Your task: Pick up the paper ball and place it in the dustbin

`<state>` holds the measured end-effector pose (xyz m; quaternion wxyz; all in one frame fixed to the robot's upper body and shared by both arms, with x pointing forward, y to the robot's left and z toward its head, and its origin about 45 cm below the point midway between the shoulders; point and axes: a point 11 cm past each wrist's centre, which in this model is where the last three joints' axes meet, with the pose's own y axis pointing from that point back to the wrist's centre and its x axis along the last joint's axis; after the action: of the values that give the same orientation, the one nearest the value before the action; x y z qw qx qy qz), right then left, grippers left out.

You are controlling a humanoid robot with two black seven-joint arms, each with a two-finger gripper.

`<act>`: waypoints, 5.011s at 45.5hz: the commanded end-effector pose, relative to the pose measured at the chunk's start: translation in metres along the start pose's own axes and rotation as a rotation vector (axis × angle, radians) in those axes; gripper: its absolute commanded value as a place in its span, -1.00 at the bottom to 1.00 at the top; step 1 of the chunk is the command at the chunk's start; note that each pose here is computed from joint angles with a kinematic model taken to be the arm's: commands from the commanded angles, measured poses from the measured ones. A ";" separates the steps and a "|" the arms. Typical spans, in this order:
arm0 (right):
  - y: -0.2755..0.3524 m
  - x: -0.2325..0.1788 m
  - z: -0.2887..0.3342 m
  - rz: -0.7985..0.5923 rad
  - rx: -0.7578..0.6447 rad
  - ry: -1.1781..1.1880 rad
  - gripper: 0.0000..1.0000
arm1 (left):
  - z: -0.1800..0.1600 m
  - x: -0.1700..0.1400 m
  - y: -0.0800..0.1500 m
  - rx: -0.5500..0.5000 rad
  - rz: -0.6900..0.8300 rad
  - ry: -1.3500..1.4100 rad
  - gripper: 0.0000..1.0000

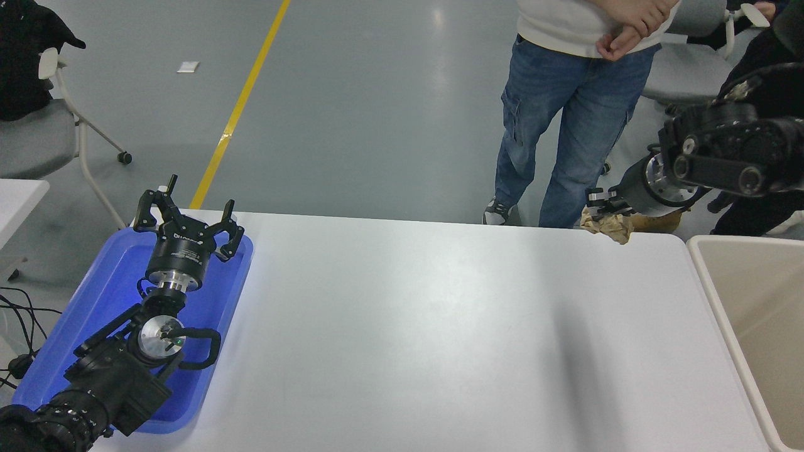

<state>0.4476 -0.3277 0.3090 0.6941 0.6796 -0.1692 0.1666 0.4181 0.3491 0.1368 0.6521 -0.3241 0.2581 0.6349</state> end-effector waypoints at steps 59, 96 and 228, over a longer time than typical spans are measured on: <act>0.023 -0.025 0.234 0.208 -0.420 -0.297 -1.00 | 0.000 0.000 0.000 0.001 0.000 0.000 1.00; -0.115 -0.214 0.268 0.340 -0.526 -0.559 -1.00 | 0.000 0.000 0.000 0.000 0.001 0.001 1.00; -0.067 -0.075 0.094 0.981 1.020 -1.827 1.00 | 0.000 0.000 0.000 -0.002 0.001 0.001 1.00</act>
<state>0.4257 -0.4422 0.2454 -0.1482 0.6151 -0.7696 -0.0863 0.4180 0.3493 0.1367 0.6516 -0.3246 0.2579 0.6352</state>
